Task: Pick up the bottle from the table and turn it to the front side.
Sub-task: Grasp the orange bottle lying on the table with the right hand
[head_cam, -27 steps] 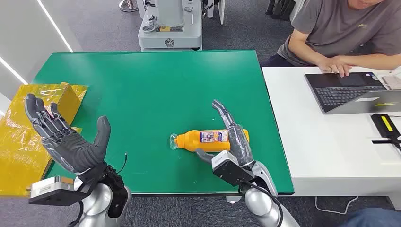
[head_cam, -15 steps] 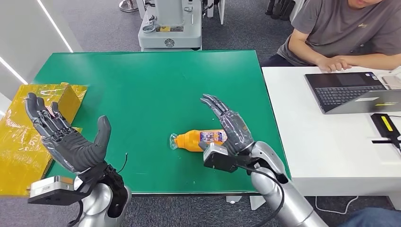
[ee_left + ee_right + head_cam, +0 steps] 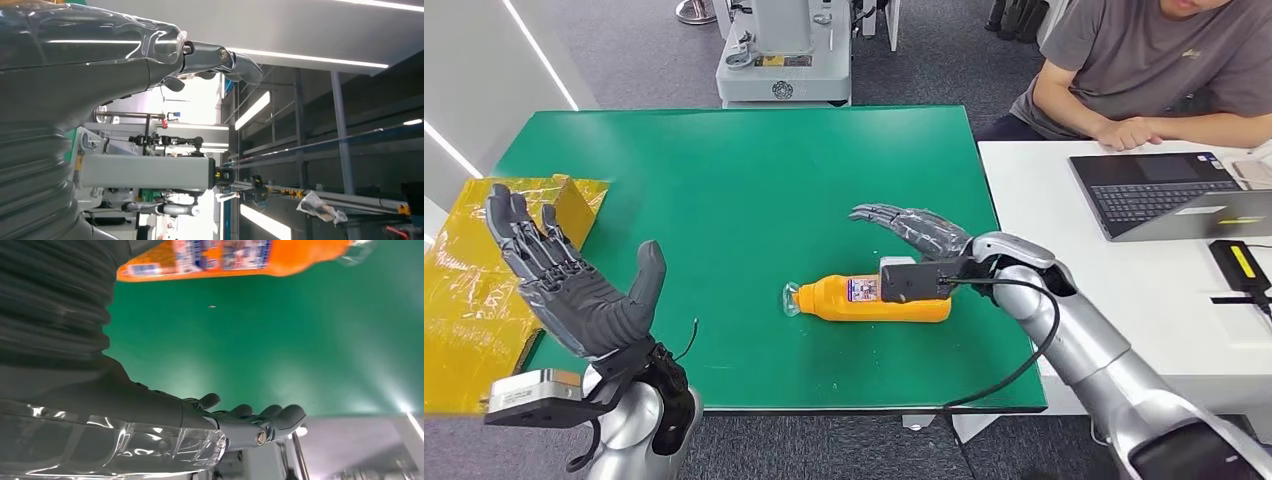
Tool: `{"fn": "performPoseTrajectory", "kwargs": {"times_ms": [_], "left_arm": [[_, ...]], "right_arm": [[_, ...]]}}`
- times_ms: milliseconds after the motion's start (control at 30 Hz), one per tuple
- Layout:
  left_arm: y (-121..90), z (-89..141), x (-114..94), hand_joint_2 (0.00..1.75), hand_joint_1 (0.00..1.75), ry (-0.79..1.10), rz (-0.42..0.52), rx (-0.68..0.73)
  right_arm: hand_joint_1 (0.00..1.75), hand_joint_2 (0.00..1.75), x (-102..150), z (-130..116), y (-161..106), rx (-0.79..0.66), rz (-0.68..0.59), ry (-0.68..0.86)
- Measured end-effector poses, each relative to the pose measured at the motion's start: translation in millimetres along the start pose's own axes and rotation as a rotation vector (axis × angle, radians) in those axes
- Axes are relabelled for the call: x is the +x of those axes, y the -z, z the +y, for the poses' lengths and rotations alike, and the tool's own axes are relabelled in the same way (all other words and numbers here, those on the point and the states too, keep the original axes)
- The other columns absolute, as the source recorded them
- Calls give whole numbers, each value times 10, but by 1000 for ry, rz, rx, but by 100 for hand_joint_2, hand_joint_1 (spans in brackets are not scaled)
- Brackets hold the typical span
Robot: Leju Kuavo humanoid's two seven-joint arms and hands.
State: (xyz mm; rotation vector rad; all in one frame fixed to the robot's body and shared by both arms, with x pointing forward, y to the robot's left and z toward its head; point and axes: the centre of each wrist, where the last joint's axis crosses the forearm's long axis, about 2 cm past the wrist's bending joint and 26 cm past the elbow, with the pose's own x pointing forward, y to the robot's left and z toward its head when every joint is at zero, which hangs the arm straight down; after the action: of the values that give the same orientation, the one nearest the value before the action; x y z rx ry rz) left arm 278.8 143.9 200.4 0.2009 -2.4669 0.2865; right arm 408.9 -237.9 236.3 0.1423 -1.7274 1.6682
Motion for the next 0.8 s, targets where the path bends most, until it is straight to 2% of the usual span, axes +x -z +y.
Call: {"fn": "performPoseTrajectory", "kwargs": {"times_ms": [167,433,500,600,800], "left_arm": [[-8,-6,2,175,0,-12,-7,-36],[-7,-9,3,175,0,-12,-10,-42],[-8,-7,2,175,0,-12,-10,-41],[-9,-3,1,175,0,-9,-8,-36],[-9,-4,2,175,0,-9,-10,-41]], "right_arm": [[0,175,-85,-248,-139,136,87,2],[0,175,-114,-279,-168,194,118,6],[0,175,-155,-235,-166,253,139,19],[0,175,-300,-40,-124,358,182,58],[0,175,-388,130,-89,405,209,60]]}}
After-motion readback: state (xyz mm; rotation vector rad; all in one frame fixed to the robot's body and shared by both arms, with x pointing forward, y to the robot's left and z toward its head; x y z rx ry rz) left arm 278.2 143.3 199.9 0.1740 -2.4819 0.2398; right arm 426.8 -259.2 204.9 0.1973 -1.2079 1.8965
